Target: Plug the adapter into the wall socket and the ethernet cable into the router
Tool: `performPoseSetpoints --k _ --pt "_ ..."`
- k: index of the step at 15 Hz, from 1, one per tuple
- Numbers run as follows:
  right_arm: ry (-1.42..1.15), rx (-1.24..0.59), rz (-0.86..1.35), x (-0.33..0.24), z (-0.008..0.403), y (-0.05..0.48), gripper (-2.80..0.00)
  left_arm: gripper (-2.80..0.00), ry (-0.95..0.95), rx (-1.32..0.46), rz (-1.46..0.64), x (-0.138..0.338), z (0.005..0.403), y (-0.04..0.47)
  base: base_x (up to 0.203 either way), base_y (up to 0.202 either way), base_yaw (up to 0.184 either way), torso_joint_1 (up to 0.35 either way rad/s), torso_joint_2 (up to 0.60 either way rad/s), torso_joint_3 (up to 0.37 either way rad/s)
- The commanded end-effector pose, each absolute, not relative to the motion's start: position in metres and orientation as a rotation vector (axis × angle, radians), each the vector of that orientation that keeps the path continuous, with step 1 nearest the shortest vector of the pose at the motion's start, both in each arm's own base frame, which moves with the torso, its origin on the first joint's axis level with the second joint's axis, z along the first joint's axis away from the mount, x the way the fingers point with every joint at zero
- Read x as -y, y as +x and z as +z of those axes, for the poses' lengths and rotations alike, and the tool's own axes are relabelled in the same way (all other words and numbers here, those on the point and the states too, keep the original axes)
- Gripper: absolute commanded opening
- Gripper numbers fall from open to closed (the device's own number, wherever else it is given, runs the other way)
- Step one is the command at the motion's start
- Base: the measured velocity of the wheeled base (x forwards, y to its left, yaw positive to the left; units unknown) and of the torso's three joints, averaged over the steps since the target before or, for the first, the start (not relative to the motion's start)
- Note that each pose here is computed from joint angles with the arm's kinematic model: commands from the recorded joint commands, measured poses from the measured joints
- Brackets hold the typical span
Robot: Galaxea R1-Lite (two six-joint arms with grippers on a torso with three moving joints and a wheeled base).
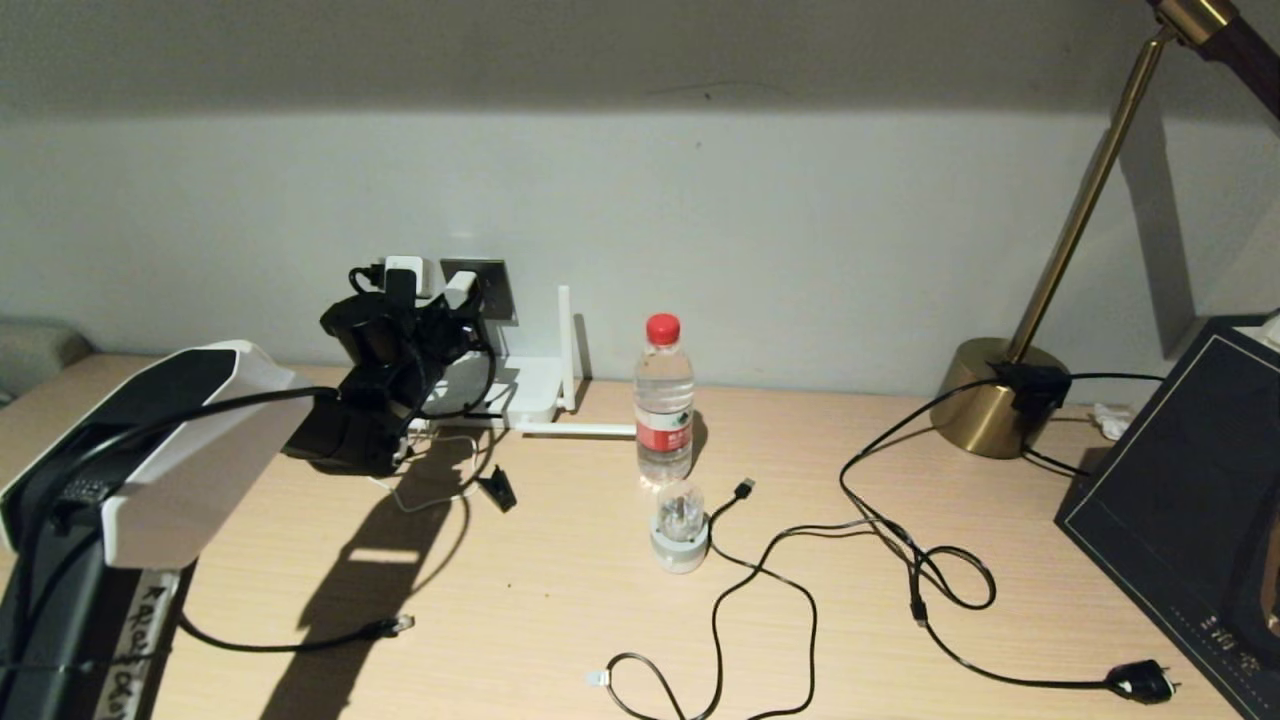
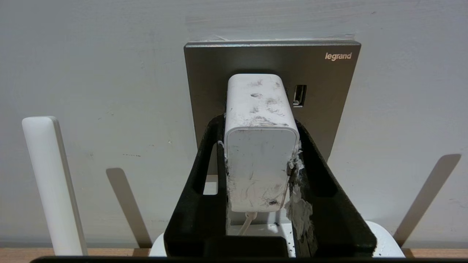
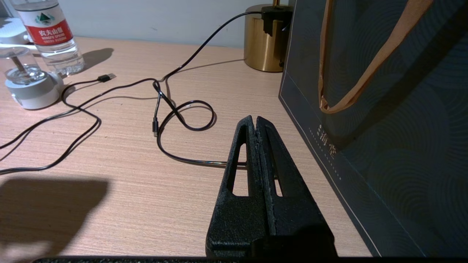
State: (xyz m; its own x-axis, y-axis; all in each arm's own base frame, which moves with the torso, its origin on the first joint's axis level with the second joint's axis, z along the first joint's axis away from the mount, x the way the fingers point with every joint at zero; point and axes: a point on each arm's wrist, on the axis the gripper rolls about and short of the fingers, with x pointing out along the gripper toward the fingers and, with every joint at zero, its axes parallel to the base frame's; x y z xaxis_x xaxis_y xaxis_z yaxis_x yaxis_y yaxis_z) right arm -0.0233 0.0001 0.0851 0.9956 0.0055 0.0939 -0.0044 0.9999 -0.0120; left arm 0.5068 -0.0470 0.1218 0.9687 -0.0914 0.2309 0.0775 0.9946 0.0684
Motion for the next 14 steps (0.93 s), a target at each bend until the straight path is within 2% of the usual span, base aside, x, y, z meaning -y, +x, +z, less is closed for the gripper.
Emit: performPoseSetpoints --k 1,14 --pt "-0.012 0.058 0.006 0.0 0.075 -0.02 -2.8 -2.8 0.059 0.238 -0.085 0.048 0.12 0.507 0.0 0.0 0.0 0.0 0.0 0.0" --pt "-0.012 0.058 0.006 0.0 0.075 -0.02 -2.8 -2.8 0.05 0.212 -0.05 0.063 0.107 0.517 0.0 0.0 0.0 0.0 0.0 0.0"
